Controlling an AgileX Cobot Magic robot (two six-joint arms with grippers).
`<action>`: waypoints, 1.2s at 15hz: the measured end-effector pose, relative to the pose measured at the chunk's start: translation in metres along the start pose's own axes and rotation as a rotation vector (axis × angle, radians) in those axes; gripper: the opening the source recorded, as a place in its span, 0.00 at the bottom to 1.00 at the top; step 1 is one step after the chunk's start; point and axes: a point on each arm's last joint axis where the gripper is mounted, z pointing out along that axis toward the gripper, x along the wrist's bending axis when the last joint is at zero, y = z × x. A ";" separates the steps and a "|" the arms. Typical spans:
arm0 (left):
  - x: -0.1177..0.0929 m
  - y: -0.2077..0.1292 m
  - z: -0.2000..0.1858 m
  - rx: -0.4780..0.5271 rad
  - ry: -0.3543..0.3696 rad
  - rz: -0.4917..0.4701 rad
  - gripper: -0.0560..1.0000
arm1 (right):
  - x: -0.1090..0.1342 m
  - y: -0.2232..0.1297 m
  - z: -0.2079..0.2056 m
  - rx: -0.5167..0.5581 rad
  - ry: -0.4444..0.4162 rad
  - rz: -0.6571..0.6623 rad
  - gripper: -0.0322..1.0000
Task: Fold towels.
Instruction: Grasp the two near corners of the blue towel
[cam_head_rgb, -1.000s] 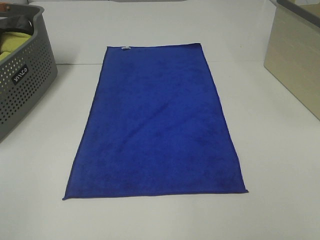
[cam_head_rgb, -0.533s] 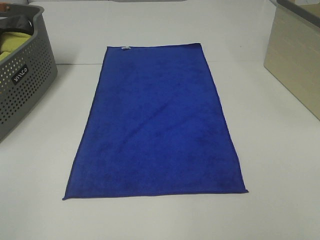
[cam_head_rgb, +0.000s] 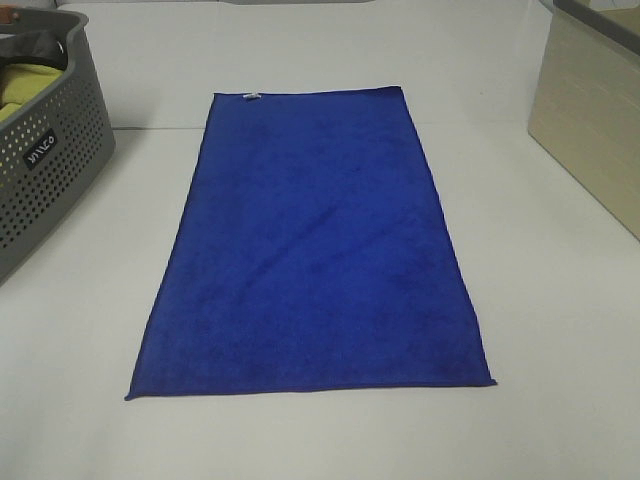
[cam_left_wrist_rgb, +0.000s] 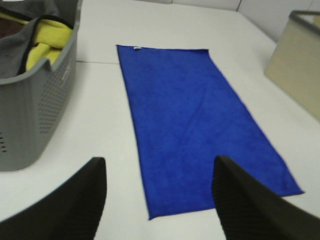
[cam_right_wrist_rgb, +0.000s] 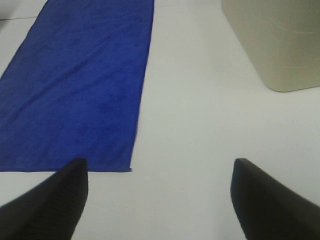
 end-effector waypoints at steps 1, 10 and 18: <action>-0.001 0.011 0.013 -0.015 -0.042 -0.096 0.61 | 0.002 0.009 0.013 0.038 0.043 0.053 0.75; 0.029 -0.003 0.155 0.586 -0.076 -0.388 0.61 | -0.002 0.018 0.144 0.547 0.171 0.231 0.71; 0.057 -0.082 0.252 0.873 -0.160 -0.450 0.61 | -0.015 0.014 0.241 0.703 0.208 0.230 0.71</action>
